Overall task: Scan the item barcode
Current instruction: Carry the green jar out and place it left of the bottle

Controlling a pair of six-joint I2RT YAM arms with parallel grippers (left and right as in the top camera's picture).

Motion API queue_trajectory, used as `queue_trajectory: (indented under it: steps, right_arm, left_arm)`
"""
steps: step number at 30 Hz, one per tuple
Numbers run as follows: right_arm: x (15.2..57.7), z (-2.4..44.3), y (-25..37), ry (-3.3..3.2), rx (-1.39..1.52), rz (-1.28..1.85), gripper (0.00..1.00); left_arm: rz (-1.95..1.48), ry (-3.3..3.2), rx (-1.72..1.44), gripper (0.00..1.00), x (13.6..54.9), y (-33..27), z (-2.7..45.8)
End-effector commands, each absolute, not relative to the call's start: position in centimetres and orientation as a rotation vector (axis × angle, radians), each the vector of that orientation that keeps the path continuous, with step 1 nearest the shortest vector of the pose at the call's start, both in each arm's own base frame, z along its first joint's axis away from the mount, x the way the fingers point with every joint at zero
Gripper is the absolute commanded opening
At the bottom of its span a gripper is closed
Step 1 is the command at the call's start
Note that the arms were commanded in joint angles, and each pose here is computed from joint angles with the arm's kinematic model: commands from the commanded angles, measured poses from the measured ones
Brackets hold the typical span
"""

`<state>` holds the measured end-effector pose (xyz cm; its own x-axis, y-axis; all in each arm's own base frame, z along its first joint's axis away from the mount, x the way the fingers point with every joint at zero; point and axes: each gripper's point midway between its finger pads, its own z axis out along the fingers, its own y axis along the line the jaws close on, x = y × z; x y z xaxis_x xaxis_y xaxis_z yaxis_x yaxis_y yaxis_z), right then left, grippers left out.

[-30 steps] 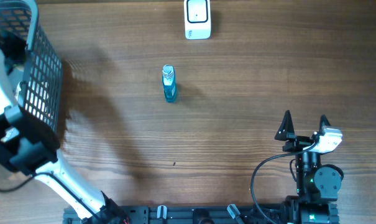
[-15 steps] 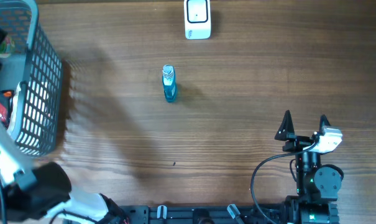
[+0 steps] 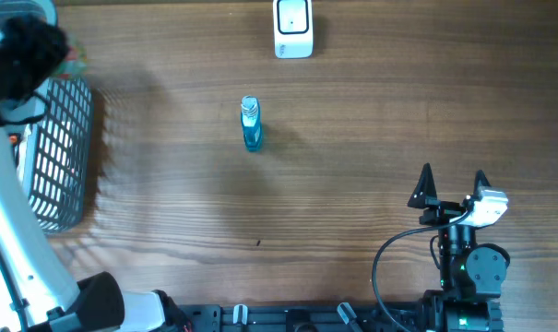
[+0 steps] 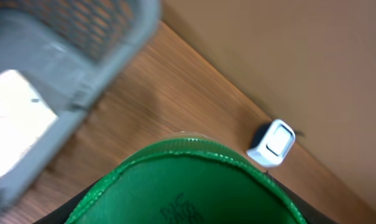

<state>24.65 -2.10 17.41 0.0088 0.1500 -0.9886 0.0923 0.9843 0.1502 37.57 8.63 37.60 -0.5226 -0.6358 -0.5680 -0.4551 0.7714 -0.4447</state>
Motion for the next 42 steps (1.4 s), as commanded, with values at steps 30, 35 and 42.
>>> queue_trajectory:
  steps: [30, 35, 42]
  right_arm:
    - [24.7, 17.5, -1.8, 1.564, 0.161, 0.045, 1.0]
    - [24.7, 17.5, -1.8, 1.564, 0.161, 0.045, 1.0]
    - [24.7, 17.5, -1.7, 1.564, 0.161, 0.046, 1.0]
  left_arm:
    - [0.017, 2.382, -1.174, 0.58, 41.8, -2.3, 19.1]
    - [0.032, 2.402, -1.19, 0.58, 41.5, -2.8, 13.9]
    - [0.071, 2.382, -1.283, 0.58, 39.7, -2.1, 8.6]
